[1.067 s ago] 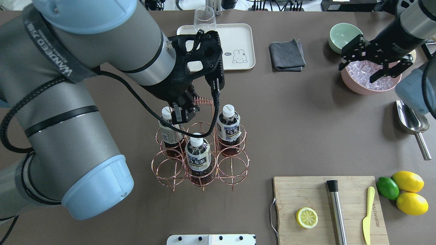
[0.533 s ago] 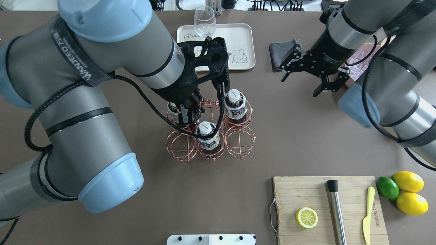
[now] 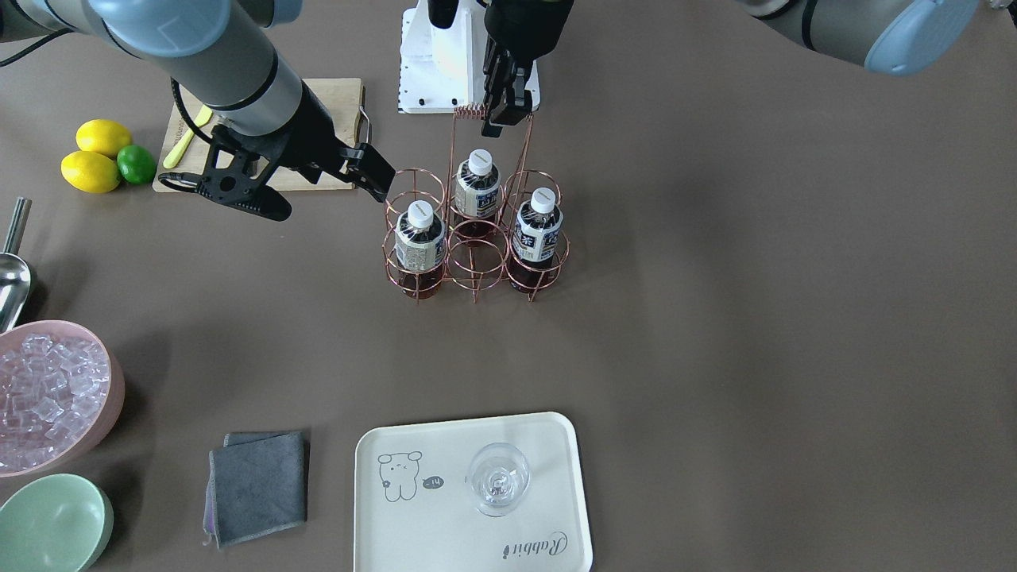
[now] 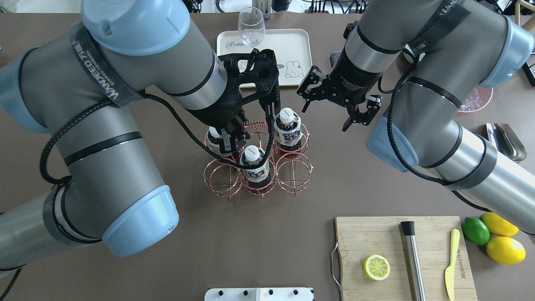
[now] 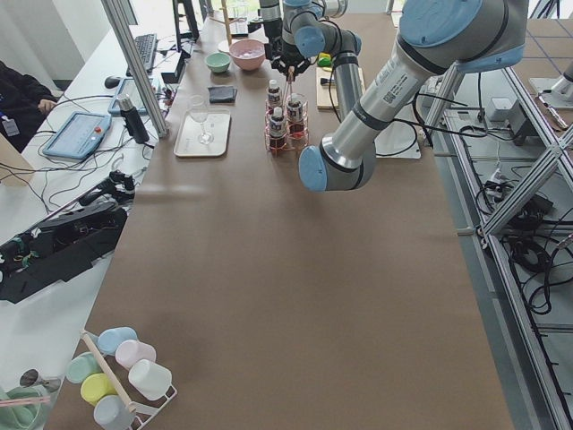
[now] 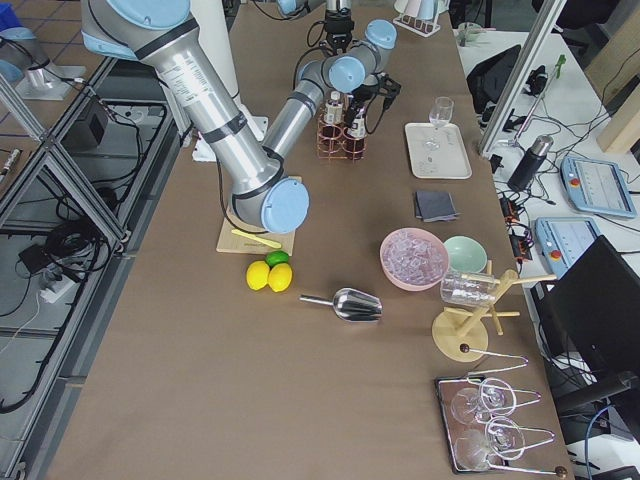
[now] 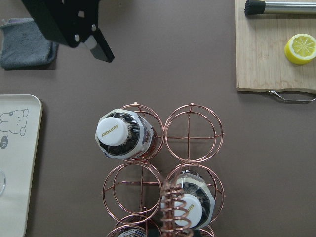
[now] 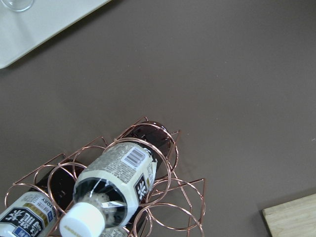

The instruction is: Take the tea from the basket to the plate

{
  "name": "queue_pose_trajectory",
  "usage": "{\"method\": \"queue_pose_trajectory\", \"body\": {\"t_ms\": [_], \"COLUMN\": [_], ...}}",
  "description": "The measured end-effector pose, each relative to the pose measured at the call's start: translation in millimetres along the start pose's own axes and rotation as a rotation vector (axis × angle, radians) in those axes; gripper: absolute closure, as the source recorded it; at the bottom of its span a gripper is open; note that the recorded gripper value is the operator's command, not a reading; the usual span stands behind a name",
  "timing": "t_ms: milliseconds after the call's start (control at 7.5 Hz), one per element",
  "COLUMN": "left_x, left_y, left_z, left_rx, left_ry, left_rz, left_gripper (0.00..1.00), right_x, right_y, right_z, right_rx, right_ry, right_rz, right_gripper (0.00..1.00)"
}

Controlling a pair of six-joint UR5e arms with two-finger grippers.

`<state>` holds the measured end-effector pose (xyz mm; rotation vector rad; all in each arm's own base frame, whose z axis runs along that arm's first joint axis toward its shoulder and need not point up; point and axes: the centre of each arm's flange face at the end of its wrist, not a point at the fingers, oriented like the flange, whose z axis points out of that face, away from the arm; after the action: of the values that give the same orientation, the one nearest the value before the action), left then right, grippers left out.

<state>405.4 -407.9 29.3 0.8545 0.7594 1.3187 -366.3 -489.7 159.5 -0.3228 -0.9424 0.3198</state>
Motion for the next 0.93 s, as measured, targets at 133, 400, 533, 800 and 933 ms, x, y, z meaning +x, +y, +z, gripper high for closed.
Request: {"method": "queue_pose_trajectory", "body": {"t_ms": [133,400,533,800,933], "left_x": [-0.3,-1.4,-2.0,-2.7,-2.8], "left_y": [0.2,0.8,1.0,1.3,1.5], "left_z": [0.1,0.9,0.7,0.1,-0.3], "left_rx": [0.0,-0.003,-0.003,-0.003,-0.003], "left_ry": [0.0,-0.001,-0.002,-0.004,-0.004], "left_rz": [0.001,0.003,0.002,0.002,0.001], "left_gripper": [1.0,1.0,1.0,1.0,1.0], "right_x": [-13.0,-39.2,-49.3,-60.1,-62.7], "right_y": [7.6,14.8,14.1,9.5,9.1], "right_z": [4.7,11.4,13.6,18.8,22.3], "right_rx": [0.01,0.024,0.03,0.055,0.063], "right_ry": [0.004,0.01,0.013,0.021,0.025], "right_rz": [0.019,0.042,0.052,0.061,0.061], "right_gripper": [0.06,0.06,0.06,0.11,0.16]}}
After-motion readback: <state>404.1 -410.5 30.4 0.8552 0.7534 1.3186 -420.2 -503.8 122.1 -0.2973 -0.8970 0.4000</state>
